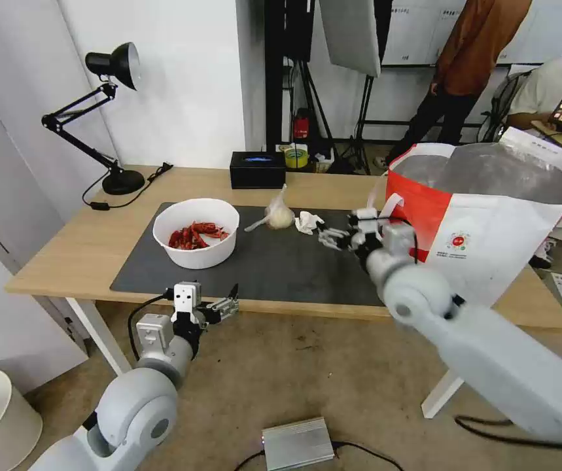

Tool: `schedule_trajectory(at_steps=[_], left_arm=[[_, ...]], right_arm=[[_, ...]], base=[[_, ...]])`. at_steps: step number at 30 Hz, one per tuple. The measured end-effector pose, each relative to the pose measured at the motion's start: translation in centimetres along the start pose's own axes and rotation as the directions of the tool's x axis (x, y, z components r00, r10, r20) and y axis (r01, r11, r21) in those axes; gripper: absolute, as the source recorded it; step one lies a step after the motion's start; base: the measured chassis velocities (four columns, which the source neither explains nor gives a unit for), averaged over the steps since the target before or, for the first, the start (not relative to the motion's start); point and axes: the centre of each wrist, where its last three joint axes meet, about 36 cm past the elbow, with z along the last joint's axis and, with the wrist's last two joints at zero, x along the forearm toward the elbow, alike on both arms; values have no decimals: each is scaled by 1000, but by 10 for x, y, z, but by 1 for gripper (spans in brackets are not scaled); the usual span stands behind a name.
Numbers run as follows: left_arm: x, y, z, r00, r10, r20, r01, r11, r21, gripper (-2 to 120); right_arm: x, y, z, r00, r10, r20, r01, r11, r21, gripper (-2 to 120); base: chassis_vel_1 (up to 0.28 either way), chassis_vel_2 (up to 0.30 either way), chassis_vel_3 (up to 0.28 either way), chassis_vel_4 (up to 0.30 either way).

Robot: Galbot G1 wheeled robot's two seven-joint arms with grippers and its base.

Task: Pick up the trash from the table and place it into the takeout bag.

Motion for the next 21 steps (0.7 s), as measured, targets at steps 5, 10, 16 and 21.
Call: schedule_trajectory(at_steps=[5, 10, 16, 21], left_arm=[[0, 1, 1, 1000, -6, -1, 6, 1000, 1, 100], [0, 3, 0, 1000, -11, 2, 11, 1000, -4, 100], [1, 3, 0, 1000, -11, 3, 11, 1000, -4, 100], [1, 2, -1, 1000, -10, 4, 10, 1000, 1, 100]], right_arm=[[-35, 15, -17, 996, 22, -84, -21, 1000, 5, 100], [-57, 33, -35, 989, 45, -140, -41, 999, 31, 100], [-83, 48, -57, 977, 109, -182, -99, 993, 66, 100], [-102, 52, -66, 960, 169, -222, -150, 984, 99, 100]], base=[[0, 0, 0, 0], [0, 0, 0, 0], [0, 0, 0, 0], [0, 0, 0, 0]])
